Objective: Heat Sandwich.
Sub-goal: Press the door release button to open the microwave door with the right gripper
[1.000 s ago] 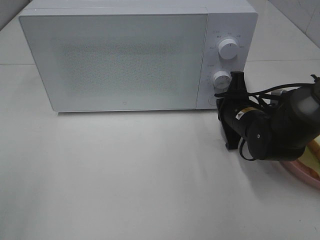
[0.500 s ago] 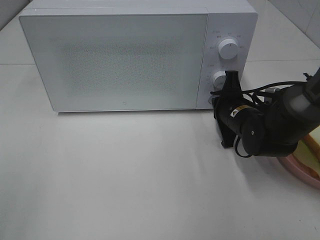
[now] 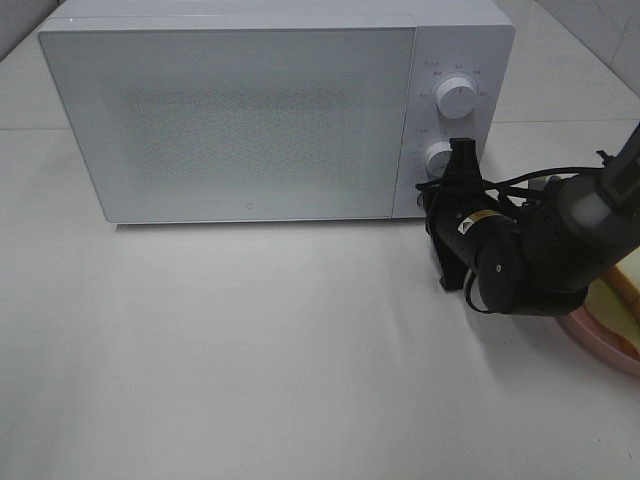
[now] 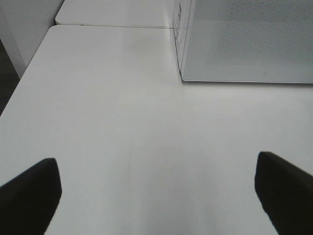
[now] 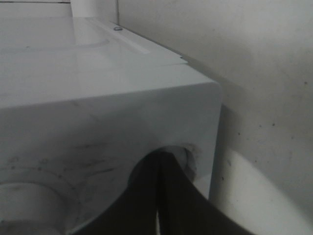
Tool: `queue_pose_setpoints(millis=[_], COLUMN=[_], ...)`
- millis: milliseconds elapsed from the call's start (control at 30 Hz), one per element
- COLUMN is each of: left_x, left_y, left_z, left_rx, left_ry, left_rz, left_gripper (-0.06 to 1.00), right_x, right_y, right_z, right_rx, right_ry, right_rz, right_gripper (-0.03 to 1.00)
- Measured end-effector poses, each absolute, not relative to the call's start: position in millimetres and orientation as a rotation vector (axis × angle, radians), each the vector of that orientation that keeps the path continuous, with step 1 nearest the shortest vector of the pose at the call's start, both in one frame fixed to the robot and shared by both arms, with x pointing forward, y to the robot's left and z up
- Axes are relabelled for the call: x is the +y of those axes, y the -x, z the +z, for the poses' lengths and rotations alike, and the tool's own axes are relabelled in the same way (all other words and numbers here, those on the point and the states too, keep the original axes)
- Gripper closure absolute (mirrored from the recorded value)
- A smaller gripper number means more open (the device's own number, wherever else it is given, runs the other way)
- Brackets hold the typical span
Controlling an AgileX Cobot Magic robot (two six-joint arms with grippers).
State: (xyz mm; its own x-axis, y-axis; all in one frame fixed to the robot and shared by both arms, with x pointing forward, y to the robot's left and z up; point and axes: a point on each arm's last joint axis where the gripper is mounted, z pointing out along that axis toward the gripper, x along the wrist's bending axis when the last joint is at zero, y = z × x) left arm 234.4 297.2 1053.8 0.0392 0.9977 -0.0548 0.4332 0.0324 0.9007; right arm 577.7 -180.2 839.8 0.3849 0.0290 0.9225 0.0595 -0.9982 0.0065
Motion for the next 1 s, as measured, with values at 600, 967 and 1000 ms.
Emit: queue_pose_setpoints(millis=[600,967,1000], left_x=[297.2,297.2,297.2], left_y=[-234.4,-234.4,-234.4], left_z=[1053.8,1053.8,1053.8], left_rx=[1.509,1.509,1.509], left_ry=[-1.517,-1.517,-1.517], left_rz=[0.892,0.892,0.892], left_gripper=[-0.05,-0.05,-0.05], right_x=[-179.2,-177.4,-177.4], right_y=[-581.2,-585.8,-585.9], right_z=[837.9,836.5,836.3], right_rx=[-0.078,-0.067,-0.066], right_ry=[2.578,2.61,2.613], right_rz=[-1.738,-1.685,-1.679], right_gripper=[0.95,0.95,0.95])
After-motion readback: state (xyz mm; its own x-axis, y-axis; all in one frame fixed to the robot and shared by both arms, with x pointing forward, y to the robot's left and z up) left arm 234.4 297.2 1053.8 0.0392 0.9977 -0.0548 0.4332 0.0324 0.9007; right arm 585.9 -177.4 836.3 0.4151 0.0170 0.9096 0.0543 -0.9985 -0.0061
